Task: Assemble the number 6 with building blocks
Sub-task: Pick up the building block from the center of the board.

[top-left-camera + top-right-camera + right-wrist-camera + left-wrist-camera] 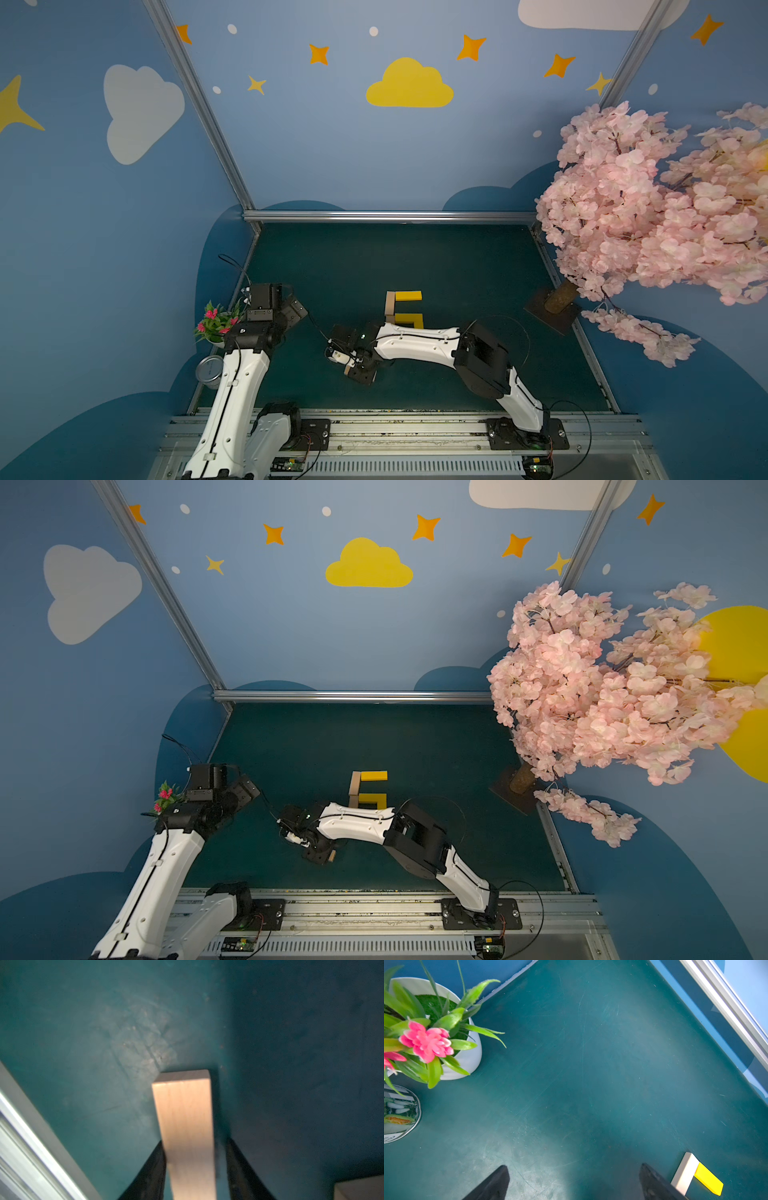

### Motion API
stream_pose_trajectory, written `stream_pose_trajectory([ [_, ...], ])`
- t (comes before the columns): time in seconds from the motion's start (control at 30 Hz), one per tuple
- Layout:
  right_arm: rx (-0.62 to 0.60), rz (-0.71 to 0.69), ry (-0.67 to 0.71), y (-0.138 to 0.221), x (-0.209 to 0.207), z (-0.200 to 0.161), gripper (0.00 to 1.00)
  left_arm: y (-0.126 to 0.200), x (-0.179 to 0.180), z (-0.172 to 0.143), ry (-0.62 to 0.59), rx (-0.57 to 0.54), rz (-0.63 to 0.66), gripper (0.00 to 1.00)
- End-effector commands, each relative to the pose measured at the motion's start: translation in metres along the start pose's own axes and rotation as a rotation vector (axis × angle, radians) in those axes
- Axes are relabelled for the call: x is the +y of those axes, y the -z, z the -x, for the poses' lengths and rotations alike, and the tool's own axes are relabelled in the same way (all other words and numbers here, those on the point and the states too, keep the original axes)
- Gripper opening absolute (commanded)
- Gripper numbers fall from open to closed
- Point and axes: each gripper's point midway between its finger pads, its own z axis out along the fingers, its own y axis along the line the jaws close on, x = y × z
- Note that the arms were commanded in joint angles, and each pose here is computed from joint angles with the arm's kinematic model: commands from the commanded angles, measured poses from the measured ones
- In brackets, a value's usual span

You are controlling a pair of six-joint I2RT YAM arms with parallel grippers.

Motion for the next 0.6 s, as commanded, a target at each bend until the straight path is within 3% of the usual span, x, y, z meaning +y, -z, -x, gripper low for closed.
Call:
stream_pose_trajectory([
  [0.0,0.033,0.016,0.033,-0.009,0.000,-0.005,0.16,0.006,0.000,0.005,0.009,-0.014,0.001,0.98],
  [0.13,0.067,0.014,0.091,-0.009,0.000,-0.014,0.13,0.005,0.000,0.004,0.009,-0.012,0.001,0.98],
  [0.3,0.059,0.118,0.166,0.006,0.016,-0.023,0.09,0.003,-0.002,0.004,0.013,-0.008,-0.009,0.98],
  [0.57,0.074,0.099,0.417,0.043,0.013,-0.054,0.01,-0.001,-0.010,0.001,0.014,0.004,-0.052,0.97],
])
